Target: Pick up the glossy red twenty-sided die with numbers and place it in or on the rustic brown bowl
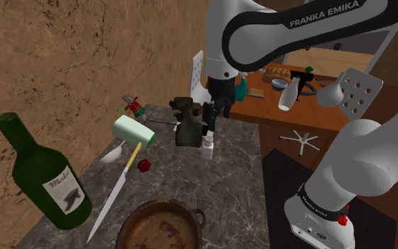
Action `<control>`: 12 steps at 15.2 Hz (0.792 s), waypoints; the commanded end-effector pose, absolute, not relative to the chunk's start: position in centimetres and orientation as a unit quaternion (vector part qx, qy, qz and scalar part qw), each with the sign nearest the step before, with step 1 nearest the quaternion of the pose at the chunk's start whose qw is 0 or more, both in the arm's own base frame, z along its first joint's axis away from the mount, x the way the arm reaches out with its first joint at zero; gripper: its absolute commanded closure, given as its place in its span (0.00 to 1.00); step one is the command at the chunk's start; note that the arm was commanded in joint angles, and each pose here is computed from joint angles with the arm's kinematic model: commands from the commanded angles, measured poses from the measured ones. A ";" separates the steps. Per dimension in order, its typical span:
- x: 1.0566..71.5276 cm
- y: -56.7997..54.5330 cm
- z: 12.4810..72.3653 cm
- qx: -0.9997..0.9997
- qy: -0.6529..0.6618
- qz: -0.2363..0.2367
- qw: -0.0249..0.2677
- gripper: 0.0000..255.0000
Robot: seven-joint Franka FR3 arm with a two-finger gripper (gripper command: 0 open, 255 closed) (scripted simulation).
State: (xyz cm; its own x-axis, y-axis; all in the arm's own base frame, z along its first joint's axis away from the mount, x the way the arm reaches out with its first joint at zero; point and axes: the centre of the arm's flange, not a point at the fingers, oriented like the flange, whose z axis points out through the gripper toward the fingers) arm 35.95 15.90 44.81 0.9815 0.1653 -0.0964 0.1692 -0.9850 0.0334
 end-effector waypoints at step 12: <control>42.4 29.1 37.7 0.993 0.118 -0.007 0.013 0.00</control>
